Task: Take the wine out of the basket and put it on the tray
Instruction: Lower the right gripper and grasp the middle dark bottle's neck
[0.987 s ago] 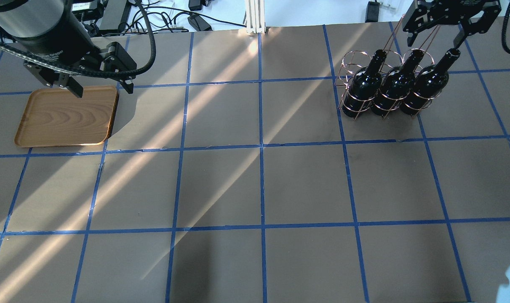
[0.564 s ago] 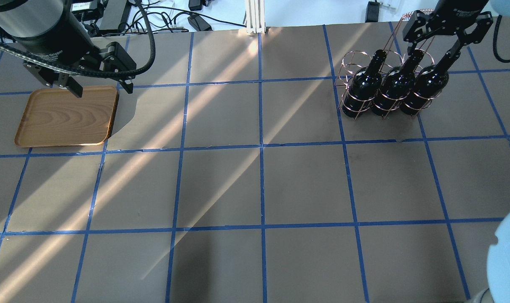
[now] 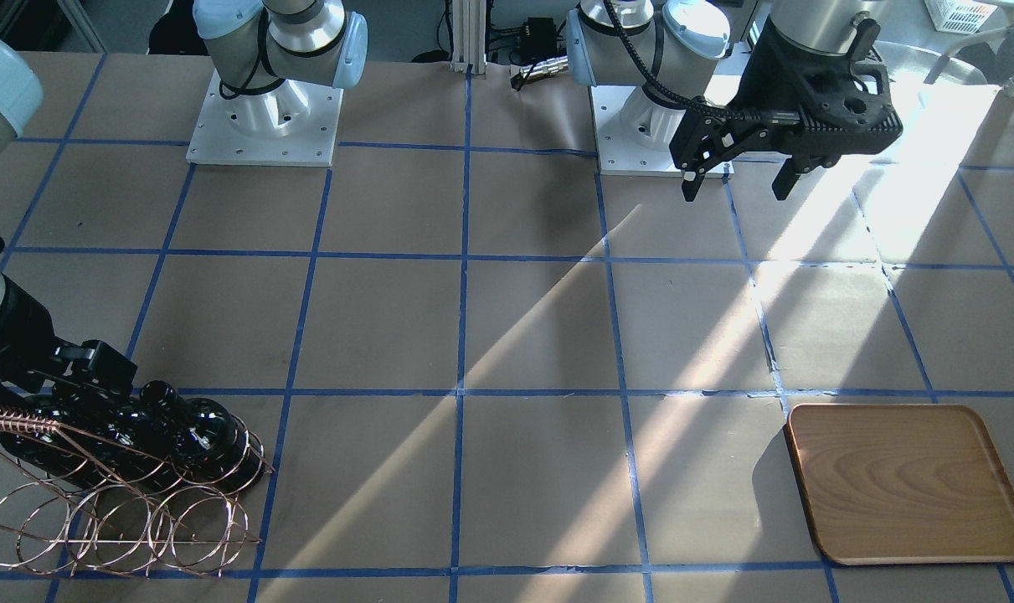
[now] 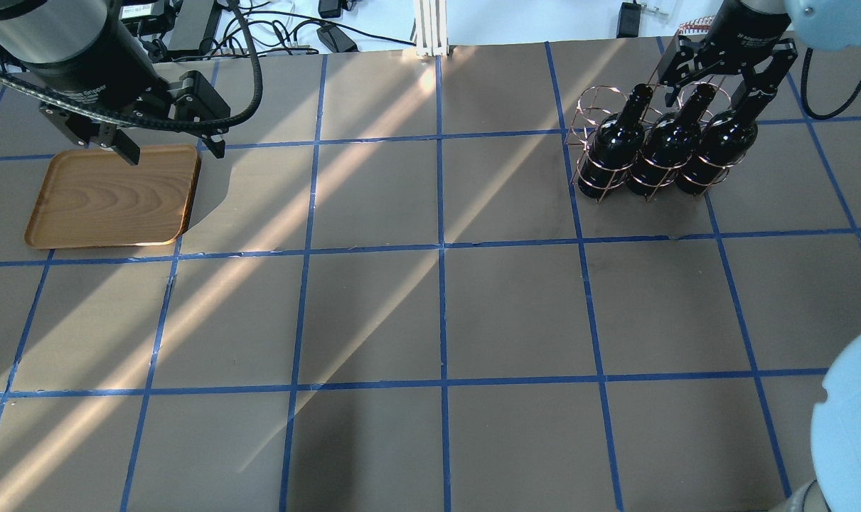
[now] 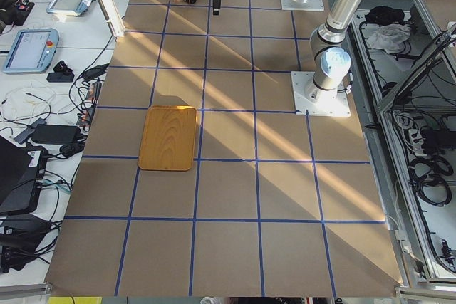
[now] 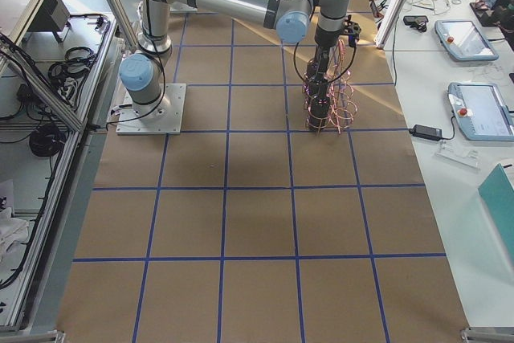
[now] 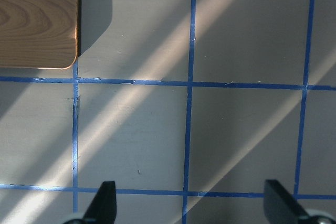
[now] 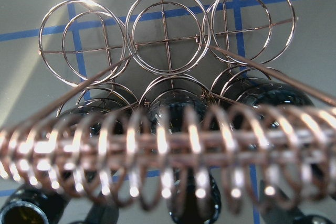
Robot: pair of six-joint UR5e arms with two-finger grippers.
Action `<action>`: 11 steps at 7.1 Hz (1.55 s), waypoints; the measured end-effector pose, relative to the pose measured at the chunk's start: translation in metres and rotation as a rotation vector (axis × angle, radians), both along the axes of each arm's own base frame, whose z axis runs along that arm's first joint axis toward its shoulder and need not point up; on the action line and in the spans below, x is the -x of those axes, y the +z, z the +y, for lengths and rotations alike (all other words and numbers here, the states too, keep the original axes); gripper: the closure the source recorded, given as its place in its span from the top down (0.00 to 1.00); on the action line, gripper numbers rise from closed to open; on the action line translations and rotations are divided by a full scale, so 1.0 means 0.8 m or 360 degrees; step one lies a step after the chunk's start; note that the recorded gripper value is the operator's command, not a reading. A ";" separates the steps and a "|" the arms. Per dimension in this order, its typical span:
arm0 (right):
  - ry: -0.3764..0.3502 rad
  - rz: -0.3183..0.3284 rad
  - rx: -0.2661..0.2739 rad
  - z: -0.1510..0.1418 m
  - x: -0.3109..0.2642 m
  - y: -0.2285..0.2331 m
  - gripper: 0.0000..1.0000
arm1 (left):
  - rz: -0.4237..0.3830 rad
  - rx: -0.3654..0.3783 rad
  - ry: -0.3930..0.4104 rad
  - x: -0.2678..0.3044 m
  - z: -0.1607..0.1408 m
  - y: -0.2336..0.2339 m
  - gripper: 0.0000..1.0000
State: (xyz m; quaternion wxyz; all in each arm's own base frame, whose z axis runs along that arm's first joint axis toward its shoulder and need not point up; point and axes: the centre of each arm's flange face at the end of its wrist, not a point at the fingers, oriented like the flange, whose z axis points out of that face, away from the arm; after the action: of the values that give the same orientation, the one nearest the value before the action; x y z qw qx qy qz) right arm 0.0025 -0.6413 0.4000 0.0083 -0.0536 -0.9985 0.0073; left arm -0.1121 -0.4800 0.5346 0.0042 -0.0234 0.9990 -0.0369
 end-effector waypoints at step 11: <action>0.0012 0.0005 0.0075 -0.013 -0.001 -0.015 0.26 | 0.0001 -0.0004 -0.0001 0.000 0.000 -0.001 1.00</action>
State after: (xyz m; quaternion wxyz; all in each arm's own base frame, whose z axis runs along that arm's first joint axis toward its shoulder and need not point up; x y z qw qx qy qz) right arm 0.0031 -0.6515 0.3879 0.0085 -0.0500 -0.9982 0.0309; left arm -0.1122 -0.4800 0.5337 0.0040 -0.0230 0.9991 -0.0357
